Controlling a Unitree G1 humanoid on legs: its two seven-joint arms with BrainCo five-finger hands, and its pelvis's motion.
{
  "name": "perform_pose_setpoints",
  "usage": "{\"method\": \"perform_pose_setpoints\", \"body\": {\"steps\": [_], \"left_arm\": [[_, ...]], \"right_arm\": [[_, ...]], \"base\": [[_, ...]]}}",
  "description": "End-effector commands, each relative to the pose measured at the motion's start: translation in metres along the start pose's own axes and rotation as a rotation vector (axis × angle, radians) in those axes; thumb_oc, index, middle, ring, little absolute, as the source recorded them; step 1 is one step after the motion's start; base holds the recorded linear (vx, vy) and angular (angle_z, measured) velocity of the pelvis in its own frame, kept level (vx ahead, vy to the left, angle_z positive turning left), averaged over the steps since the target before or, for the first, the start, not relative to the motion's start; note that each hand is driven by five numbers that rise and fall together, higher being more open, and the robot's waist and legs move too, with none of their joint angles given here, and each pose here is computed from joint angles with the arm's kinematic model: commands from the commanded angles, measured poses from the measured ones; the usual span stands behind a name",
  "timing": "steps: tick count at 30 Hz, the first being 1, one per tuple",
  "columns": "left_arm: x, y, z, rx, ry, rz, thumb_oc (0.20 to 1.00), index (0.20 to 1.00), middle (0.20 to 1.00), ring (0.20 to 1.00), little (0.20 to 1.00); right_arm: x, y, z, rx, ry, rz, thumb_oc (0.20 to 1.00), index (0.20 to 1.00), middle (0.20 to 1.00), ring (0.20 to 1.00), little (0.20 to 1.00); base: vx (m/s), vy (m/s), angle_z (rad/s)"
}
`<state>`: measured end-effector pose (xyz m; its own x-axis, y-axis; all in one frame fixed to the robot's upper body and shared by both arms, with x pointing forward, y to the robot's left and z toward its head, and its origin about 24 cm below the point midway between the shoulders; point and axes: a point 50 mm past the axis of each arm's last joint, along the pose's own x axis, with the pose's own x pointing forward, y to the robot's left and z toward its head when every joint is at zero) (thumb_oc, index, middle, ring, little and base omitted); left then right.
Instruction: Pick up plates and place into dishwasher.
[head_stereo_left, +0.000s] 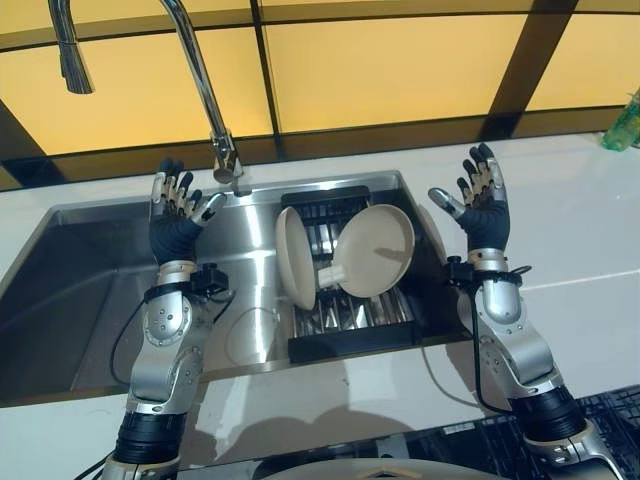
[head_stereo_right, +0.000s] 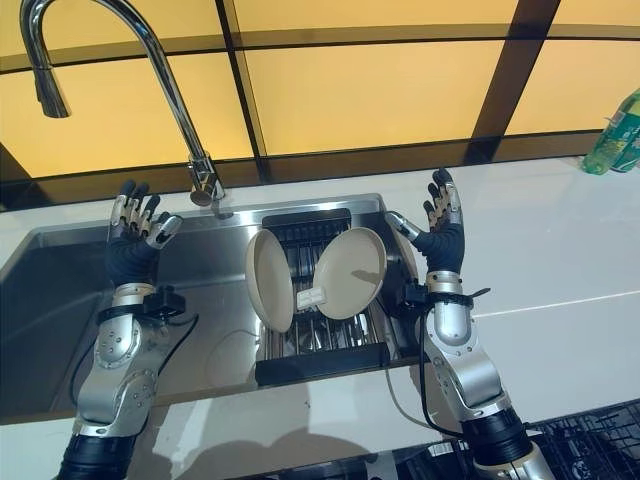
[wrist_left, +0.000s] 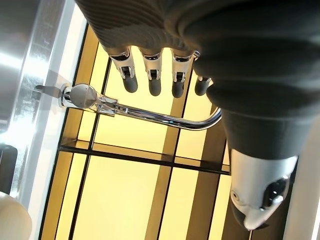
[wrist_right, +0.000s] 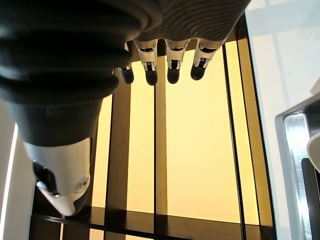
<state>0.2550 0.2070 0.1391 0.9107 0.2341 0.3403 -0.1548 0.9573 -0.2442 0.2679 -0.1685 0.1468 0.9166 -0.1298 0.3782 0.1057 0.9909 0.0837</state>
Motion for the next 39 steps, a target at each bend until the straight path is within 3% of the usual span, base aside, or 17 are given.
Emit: {"method": "perform_pose_setpoints", "body": {"steps": [1, 18, 24, 35, 39], "left_arm": [[0.004, -0.003, 0.008, 0.028, -0.060, -0.057, 1.000, 1.000, 1.000, 1.000, 1.000], [0.009, -0.002, 0.025, 0.089, -0.167, -0.089, 1.000, 1.000, 1.000, 1.000, 1.000], [0.016, 0.004, 0.042, 0.323, -0.305, -0.077, 1.000, 1.000, 1.000, 1.000, 1.000], [0.025, 0.029, 0.051, 0.824, -0.346, -0.162, 1.000, 1.000, 1.000, 1.000, 1.000], [0.031, 0.038, 0.054, 1.311, -0.488, -0.171, 1.000, 1.000, 1.000, 1.000, 1.000]], "right_arm": [[0.001, -0.002, 0.022, -0.007, -0.136, -0.011, 1.000, 1.000, 1.000, 1.000, 1.000], [-0.001, -0.010, 0.022, -0.014, -0.126, -0.028, 1.000, 1.000, 1.000, 1.000, 1.000], [-0.002, -0.010, 0.023, -0.017, -0.123, -0.023, 1.000, 1.000, 1.000, 1.000, 1.000], [0.001, -0.024, 0.028, -0.057, -0.119, -0.017, 1.000, 1.000, 1.000, 1.000, 1.000], [0.002, -0.028, 0.024, -0.069, -0.101, -0.020, 1.000, 1.000, 1.000, 1.000, 1.000]], "base": [[0.00, 0.000, 0.00], [0.00, 0.001, 0.01], [0.02, -0.004, 0.00], [0.06, 0.002, -0.05], [0.09, 0.123, -0.10]]}}
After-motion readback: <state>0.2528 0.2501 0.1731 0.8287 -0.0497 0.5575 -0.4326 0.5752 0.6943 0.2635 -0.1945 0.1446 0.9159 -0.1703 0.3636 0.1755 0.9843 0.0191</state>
